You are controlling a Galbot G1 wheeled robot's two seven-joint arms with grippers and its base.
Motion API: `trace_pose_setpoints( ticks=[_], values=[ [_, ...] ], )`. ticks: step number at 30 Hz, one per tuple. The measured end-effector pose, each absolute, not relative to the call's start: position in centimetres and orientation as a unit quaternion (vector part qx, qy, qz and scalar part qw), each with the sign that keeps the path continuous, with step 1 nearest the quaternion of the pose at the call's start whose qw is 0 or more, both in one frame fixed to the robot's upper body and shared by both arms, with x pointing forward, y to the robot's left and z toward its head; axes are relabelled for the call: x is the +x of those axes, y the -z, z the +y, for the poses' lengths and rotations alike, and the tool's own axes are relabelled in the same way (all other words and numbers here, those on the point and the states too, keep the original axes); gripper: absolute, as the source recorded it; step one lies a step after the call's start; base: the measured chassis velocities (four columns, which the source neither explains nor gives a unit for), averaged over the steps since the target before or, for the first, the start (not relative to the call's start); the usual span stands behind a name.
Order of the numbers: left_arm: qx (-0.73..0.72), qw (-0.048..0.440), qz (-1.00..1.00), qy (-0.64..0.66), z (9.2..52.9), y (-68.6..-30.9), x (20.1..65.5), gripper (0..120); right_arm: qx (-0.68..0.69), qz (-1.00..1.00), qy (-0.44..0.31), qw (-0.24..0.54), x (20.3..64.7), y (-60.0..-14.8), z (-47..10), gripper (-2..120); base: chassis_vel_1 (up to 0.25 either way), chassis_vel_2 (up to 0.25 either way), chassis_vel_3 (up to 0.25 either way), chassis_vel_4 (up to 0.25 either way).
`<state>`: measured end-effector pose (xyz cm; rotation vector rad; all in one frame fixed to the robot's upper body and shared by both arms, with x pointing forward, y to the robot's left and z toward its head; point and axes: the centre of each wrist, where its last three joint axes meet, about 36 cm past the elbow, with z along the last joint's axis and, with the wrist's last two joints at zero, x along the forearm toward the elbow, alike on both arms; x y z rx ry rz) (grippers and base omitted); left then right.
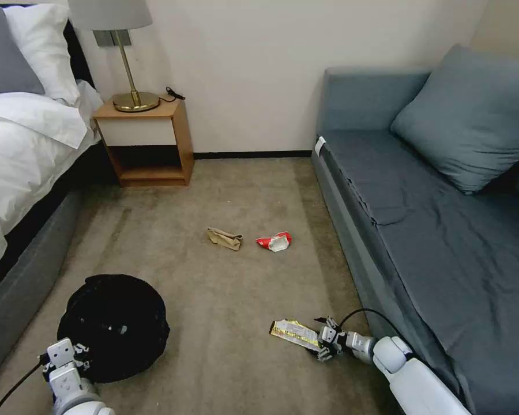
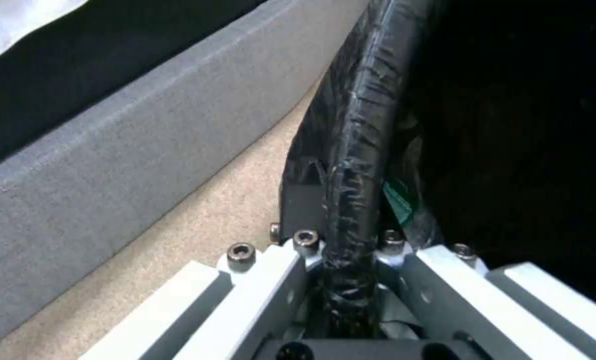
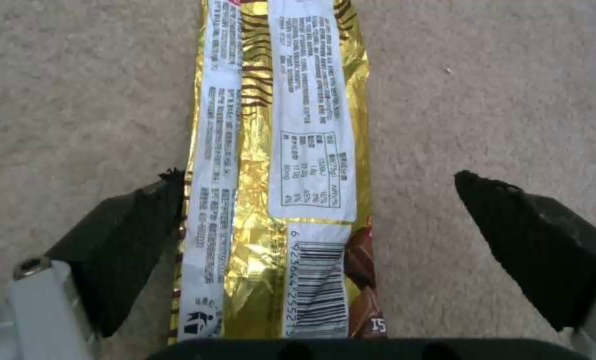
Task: Pick up the trash bin, then pick up the garbage on the floor and place it into the trash bin.
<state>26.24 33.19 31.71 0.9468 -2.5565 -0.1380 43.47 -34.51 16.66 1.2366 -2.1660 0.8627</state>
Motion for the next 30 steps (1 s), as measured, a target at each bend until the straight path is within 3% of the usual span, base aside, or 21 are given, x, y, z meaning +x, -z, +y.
trace_pose_setpoints(
  ticks=[30],
  values=[
    [0.338, 0.209, -0.916, 0.048, 33.6, -31.1, 26.9, 0, 0.443, -0.804, -0.306, 0.253, 44.3, -15.3, -34.0, 90, 0.0, 0.0, 0.0, 0.0]
  ],
)
